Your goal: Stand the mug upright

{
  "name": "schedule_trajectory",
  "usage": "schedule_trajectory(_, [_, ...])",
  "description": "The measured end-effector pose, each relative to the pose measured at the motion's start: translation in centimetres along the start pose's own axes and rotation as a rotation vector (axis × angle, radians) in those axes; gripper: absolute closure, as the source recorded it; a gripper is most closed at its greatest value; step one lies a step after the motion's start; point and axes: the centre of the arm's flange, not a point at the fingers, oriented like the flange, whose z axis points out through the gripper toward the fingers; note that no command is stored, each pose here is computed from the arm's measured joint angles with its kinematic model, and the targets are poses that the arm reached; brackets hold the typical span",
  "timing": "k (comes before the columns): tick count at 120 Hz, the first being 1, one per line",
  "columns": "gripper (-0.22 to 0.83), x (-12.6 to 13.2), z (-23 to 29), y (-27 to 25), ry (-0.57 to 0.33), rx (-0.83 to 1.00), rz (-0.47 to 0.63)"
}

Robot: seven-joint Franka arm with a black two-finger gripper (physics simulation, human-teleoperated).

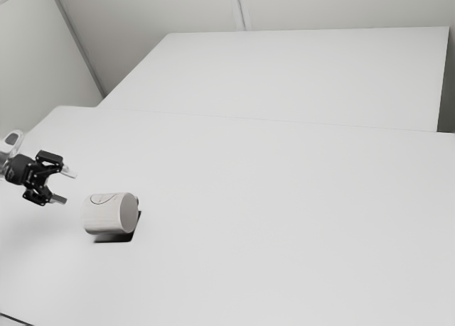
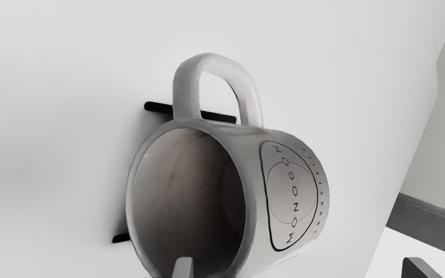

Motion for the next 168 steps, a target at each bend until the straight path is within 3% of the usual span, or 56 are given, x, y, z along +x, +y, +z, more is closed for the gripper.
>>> schedule_trajectory(45, [0.01, -4.1, 5.3, -4.6, 0.043, -0.287, 0.118])
schedule_trajectory(82, [0.02, -4.7, 6.5, -4.6, 0.075, -0.347, 0.298])
schedule_trajectory(128, [0.02, -3.1, 9.0, -3.9, 0.135, -0.359, 0.397])
schedule_trajectory(149, [0.46, -3.2, 9.1, -4.0, 0.156, -0.362, 0.406])
schedule_trajectory(168, [0.66, -3.1, 9.2, -3.5, 0.158, -0.365, 0.424])
